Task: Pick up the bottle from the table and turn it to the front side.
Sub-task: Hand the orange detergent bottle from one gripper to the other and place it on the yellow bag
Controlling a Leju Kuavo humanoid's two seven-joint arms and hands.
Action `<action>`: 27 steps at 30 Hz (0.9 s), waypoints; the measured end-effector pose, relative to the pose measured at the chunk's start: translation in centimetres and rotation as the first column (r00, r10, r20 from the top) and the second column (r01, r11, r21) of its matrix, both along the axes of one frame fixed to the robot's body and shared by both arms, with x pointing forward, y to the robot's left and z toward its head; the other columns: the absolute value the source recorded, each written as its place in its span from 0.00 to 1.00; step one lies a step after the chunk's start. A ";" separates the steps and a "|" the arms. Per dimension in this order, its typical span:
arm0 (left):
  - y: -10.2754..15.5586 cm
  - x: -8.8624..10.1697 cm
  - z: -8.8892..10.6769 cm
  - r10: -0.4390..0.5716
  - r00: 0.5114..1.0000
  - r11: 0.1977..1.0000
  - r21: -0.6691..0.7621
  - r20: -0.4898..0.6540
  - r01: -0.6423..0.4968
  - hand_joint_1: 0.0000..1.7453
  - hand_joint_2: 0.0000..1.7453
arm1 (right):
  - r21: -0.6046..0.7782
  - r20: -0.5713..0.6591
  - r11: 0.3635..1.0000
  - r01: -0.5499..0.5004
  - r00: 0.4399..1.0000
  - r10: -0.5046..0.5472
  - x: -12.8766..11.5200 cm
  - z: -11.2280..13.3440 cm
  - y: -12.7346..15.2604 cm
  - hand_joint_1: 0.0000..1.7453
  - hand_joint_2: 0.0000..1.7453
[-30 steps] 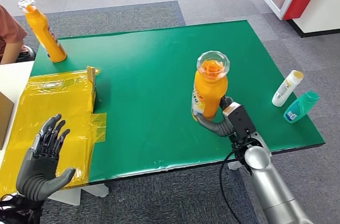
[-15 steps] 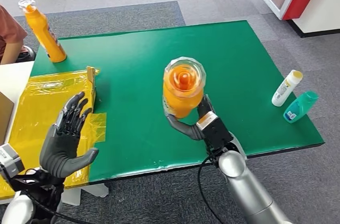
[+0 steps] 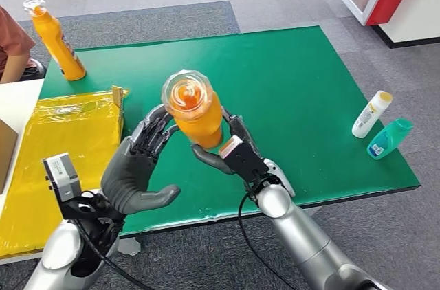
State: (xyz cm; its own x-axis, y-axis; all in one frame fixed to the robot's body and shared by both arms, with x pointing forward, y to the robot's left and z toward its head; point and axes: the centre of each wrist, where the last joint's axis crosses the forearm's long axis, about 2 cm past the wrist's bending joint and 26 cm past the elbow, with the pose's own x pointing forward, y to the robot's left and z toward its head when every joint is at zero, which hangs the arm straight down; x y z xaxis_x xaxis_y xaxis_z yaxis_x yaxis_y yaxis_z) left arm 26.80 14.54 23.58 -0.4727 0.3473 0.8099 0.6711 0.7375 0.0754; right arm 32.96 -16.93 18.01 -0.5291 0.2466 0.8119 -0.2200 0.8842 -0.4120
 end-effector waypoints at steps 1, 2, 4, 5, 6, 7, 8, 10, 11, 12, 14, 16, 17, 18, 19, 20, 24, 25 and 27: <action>-0.2 0.1 0.1 0.001 1.000 1.000 0.005 0.003 -0.001 0.00 1.00 | -0.002 -0.003 1.000 -0.003 1.000 0.003 0.0 -0.1 0.2 1.00 1.00; -0.3 0.2 0.2 0.007 1.000 1.000 0.009 0.007 -0.007 0.00 1.00 | -0.003 -0.005 1.000 -0.006 1.000 0.006 0.0 -0.1 0.3 1.00 1.00; -0.4 0.3 0.3 0.028 0.999 0.999 0.021 0.016 -0.028 0.00 1.00 | -0.006 -0.007 1.000 -0.012 1.000 0.012 0.0 -0.2 0.5 1.00 1.00; -0.5 0.4 0.3 0.040 0.999 0.999 0.026 0.020 -0.041 0.00 1.00 | -0.007 -0.008 1.000 -0.015 1.000 0.015 0.0 -0.2 0.6 1.00 1.00; -0.5 0.4 0.3 0.053 0.998 0.998 0.031 0.024 -0.054 0.00 1.00 | -0.009 -0.009 1.000 -0.019 1.000 0.019 -0.1 -0.2 0.7 1.00 1.00; -0.5 0.5 0.4 0.065 0.997 0.997 0.034 0.028 -0.066 0.00 1.00 | -0.011 -0.009 1.000 -0.024 1.000 0.024 -0.1 -0.3 0.9 1.00 1.00; -0.5 0.5 0.4 0.078 0.996 0.996 0.037 0.032 -0.079 0.00 1.00 | -0.013 -0.010 0.999 -0.029 1.000 0.029 -0.2 -0.3 1.0 1.00 1.00; -0.4 0.6 0.4 0.101 0.994 0.994 0.041 0.042 -0.103 0.00 1.00 | -0.017 -0.010 0.999 -0.039 0.999 0.039 -0.3 -0.3 1.2 1.00 1.00; -0.4 0.6 0.4 0.112 0.993 0.993 0.043 0.047 -0.114 0.00 1.00 | -0.019 -0.010 0.999 -0.044 0.999 0.044 -0.4 -0.3 1.4 1.00 1.00; -0.4 0.6 0.4 0.123 0.991 0.991 0.045 0.052 -0.125 0.00 1.00 | -0.021 -0.009 0.999 -0.049 0.999 0.048 -0.4 -0.3 1.5 1.00 1.00; -0.3 0.7 0.4 0.151 0.986 0.987 0.052 0.067 -0.154 0.00 1.00 | -0.024 -0.006 0.998 -0.060 0.998 0.060 -0.6 -0.3 1.7 1.00 1.00; -0.3 0.7 0.4 0.179 0.980 0.981 0.059 0.085 -0.185 0.00 1.00 | -0.025 -0.002 0.997 -0.071 0.997 0.071 -0.8 -0.2 1.9 1.00 1.00; -0.3 0.7 0.4 0.189 0.978 0.979 0.061 0.091 -0.195 0.00 1.00 | -0.026 0.001 0.997 -0.077 0.997 0.077 -0.9 -0.2 2.1 1.00 1.00; -0.2 0.7 0.4 0.194 0.976 0.978 0.062 0.095 -0.201 0.00 1.00 | -0.027 0.003 0.996 -0.082 0.997 0.082 -1.1 -0.2 2.2 1.00 1.00; -0.2 0.7 0.4 0.197 0.975 0.977 0.063 0.097 -0.204 0.00 1.00 | -0.027 0.005 0.996 -0.088 0.996 0.088 -1.2 -0.2 2.3 1.00 1.00; -0.2 0.7 0.4 0.201 0.975 0.976 0.065 0.100 -0.208 0.00 1.00 | -0.028 0.008 0.995 -0.093 0.996 0.093 -1.3 -0.2 2.4 1.00 1.00; -0.2 0.8 0.5 0.224 0.967 0.969 0.076 0.119 -0.234 0.00 1.00 | -0.029 0.025 0.993 -0.112 0.993 0.113 -1.7 0.2 2.8 1.00 1.00; -0.2 0.8 0.5 0.232 0.965 0.967 0.079 0.124 -0.242 0.00 1.00 | -0.029 0.030 0.993 -0.118 0.992 0.119 -1.8 0.3 2.9 1.00 1.00; -0.2 0.8 0.5 0.242 0.961 0.963 0.084 0.130 -0.254 0.00 1.00 | -0.030 0.044 0.991 -0.132 0.990 0.133 -2.0 0.6 3.2 1.00 1.00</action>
State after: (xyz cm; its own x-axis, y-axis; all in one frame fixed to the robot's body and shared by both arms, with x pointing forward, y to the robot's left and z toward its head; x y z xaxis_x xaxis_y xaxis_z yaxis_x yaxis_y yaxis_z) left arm 27.65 14.39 24.07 -0.6280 0.1280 0.7676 0.4497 0.8647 0.2237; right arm 30.93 -13.75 18.59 -0.5954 0.1935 0.7798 -0.3149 0.8367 -0.4481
